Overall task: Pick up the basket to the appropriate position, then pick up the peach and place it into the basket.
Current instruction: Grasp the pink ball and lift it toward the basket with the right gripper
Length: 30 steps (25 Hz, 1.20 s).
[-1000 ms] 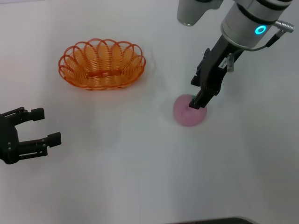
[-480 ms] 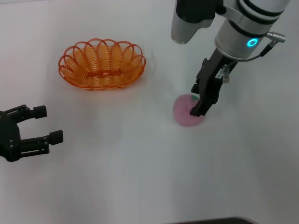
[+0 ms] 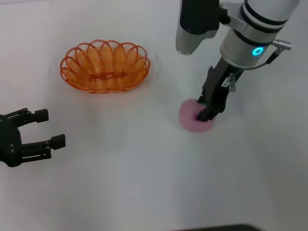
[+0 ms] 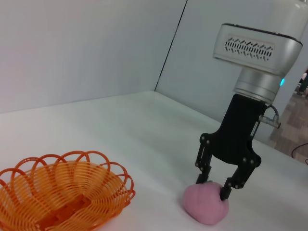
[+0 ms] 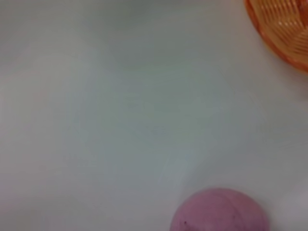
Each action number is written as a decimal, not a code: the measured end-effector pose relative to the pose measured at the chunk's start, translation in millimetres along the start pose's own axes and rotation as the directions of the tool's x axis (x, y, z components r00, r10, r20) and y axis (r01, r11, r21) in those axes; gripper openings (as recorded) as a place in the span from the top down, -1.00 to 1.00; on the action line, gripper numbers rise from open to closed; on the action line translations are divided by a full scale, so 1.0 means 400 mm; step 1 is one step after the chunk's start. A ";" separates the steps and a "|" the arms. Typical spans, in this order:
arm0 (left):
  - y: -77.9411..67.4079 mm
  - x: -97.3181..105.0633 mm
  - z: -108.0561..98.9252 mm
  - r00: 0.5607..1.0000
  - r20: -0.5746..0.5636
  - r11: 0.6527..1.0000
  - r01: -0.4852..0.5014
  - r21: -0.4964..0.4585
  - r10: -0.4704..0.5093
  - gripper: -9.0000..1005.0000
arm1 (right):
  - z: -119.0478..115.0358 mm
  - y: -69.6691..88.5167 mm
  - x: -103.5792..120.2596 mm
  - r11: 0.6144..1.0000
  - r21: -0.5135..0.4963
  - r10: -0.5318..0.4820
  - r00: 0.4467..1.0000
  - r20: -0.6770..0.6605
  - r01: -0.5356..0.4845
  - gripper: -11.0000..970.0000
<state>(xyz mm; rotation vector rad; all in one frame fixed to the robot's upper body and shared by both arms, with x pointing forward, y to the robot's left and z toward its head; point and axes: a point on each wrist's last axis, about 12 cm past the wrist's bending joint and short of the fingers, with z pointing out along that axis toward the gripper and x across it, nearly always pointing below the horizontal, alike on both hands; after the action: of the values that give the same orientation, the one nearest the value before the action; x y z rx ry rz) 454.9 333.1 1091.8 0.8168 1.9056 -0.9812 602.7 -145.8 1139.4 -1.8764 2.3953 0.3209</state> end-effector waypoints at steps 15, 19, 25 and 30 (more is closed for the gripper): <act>-0.007 0.006 -0.001 1.000 0.002 1.000 0.008 0.013 -0.008 -0.77 | 0.005 0.006 0.004 1.000 -0.027 0.001 1.000 0.017 -0.001 0.64; -0.008 0.006 -0.001 1.000 0.002 1.000 0.010 0.017 -0.010 -0.77 | 0.001 0.005 0.005 1.000 -0.026 0.004 1.000 0.021 -0.004 0.70; -0.009 0.006 -0.002 1.000 0.002 1.000 0.020 0.019 -0.020 -0.77 | -0.015 0.003 0.003 1.000 -0.022 0.000 0.999 0.033 0.001 0.74; -0.009 0.005 -0.003 1.000 0.001 1.000 0.021 0.019 -0.021 -0.77 | -0.059 0.001 -0.005 1.000 -0.016 -0.009 0.994 0.110 0.011 0.75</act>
<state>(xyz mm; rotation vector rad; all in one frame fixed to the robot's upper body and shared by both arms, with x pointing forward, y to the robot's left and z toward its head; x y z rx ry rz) 450.4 332.7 1091.5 0.8089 1.9096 -1.0139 604.4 -148.8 1162.9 -1.8260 2.3183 0.4323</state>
